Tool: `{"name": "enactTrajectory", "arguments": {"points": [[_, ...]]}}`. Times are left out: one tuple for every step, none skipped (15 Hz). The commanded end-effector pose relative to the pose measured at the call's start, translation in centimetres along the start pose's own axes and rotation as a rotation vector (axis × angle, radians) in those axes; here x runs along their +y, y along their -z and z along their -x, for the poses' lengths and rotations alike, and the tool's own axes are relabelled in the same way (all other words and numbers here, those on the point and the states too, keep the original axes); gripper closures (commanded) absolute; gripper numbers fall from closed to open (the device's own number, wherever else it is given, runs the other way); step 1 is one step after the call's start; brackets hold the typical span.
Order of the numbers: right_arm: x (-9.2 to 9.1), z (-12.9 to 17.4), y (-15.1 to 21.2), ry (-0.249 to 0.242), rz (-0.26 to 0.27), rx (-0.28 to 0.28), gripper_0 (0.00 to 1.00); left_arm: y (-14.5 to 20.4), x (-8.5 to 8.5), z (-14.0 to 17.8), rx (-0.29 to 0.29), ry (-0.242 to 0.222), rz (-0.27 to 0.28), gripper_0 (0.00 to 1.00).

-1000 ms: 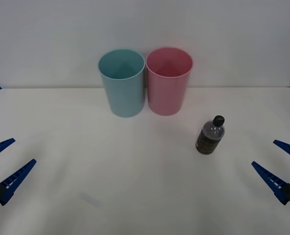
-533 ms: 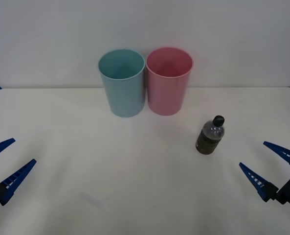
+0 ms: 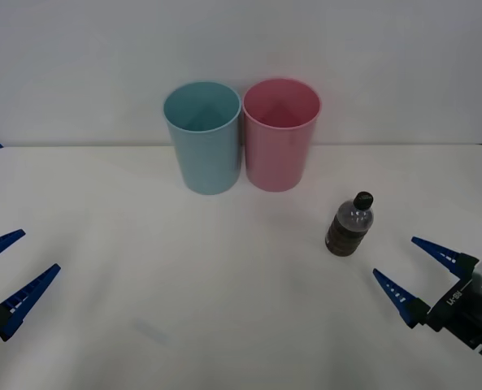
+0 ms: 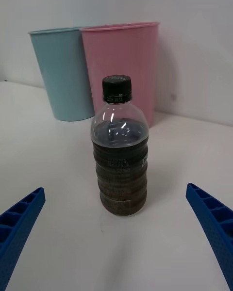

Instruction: Grasp the object on the table and drop it into the matching bin: aluminum can to the light blue bin, PET bottle to the pink bin.

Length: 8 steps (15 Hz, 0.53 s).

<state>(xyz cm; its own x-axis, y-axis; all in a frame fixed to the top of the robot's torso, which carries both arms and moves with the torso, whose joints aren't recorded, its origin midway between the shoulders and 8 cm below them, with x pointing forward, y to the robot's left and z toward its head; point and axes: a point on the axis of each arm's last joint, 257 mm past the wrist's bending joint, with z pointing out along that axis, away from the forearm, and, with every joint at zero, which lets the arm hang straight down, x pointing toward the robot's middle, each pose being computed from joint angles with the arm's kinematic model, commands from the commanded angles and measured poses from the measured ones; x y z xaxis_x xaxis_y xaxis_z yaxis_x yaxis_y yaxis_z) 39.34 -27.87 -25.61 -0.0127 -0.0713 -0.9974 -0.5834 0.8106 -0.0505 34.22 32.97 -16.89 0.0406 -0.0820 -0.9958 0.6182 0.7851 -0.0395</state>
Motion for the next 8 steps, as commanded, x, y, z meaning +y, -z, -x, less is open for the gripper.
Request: {"name": "enactTrajectory", "arguments": {"points": [[0.1, -0.3, -1.3, 0.012, 0.016, -0.001, 0.00, 0.0, 0.0, 0.0, 0.000, 0.000, 0.000, 0.00], [-0.1, -0.4, -1.7, 0.012, 0.016, -0.002, 0.00, 0.0, 0.0, 0.0, 0.000, 0.000, 0.000, 0.00], [-0.2, -0.6, -2.1, 0.013, 0.019, 0.000, 0.00, 0.0, 0.0, 0.0, 0.000, 0.000, 0.000, 0.00], [-0.4, -0.9, -2.6, 0.011, 0.020, 0.002, 0.00, 0.0, 0.0, 0.0, 0.000, 0.000, 0.000, 0.00], [-0.7, -1.1, -3.3, 0.021, 0.024, 0.005, 0.00, 0.0, 0.0, 0.0, 0.000, 0.000, 0.000, 0.00], [-0.8, -1.3, -3.8, 0.019, 0.025, 0.005, 0.00, 0.0, 0.0, 0.0, 0.000, 0.000, 0.000, 0.00], [-0.9, -1.4, -4.2, 0.018, 0.027, 0.006, 0.00, 0.0, 0.0, 0.0, 0.000, 0.000, 0.000, 0.00], [-0.9, -1.6, -4.8, 0.016, 0.031, 0.008, 0.00, 0.0, 0.0, 0.0, 0.000, 0.000, 0.000, 0.00]]}}
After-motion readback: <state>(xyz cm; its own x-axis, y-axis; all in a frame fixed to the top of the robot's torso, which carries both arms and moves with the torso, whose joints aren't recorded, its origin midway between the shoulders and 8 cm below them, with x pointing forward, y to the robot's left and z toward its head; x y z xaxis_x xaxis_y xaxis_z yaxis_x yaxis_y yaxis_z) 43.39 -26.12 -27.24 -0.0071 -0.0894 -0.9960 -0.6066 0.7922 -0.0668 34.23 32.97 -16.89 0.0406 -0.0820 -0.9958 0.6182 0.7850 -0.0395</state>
